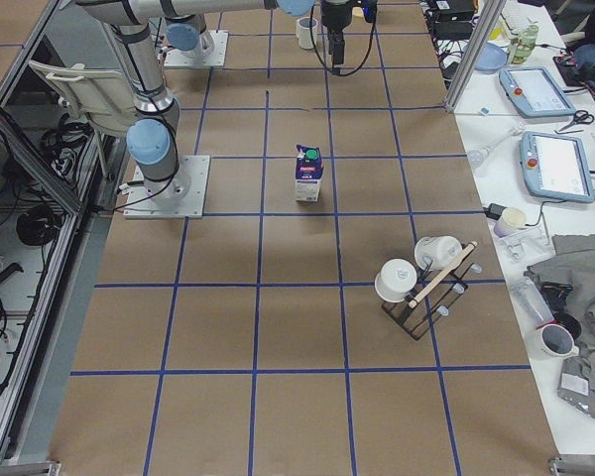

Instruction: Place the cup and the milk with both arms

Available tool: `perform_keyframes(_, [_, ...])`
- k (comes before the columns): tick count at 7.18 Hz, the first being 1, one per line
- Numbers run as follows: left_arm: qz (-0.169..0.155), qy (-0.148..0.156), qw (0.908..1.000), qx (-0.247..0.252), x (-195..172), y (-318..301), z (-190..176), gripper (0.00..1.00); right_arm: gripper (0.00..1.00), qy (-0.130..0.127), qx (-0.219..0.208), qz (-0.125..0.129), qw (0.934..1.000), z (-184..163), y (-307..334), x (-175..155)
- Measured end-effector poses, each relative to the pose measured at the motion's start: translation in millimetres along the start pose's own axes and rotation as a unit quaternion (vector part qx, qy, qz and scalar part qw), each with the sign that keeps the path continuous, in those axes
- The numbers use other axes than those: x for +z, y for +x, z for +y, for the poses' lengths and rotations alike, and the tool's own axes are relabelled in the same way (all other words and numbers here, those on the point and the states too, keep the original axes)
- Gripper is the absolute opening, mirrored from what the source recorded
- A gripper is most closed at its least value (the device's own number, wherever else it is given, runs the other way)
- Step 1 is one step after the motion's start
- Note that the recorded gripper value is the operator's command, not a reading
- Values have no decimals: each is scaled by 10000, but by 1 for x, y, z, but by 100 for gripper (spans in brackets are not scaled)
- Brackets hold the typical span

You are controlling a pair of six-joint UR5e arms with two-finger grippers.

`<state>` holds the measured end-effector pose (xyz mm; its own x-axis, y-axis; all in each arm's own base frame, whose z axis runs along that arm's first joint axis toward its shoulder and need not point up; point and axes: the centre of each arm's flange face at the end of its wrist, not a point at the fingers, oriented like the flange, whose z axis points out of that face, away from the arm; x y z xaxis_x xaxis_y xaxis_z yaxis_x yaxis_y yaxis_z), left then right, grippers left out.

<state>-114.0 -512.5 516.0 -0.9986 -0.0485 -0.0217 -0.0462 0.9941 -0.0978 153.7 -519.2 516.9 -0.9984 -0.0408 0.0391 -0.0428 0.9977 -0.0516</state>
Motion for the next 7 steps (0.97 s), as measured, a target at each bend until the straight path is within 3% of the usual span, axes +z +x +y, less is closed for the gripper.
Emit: perform_keyframes(7, [-33, -36, 10000, 20, 2, -8, -1, 100, 100, -17, -24, -20, 10000, 0, -1, 2])
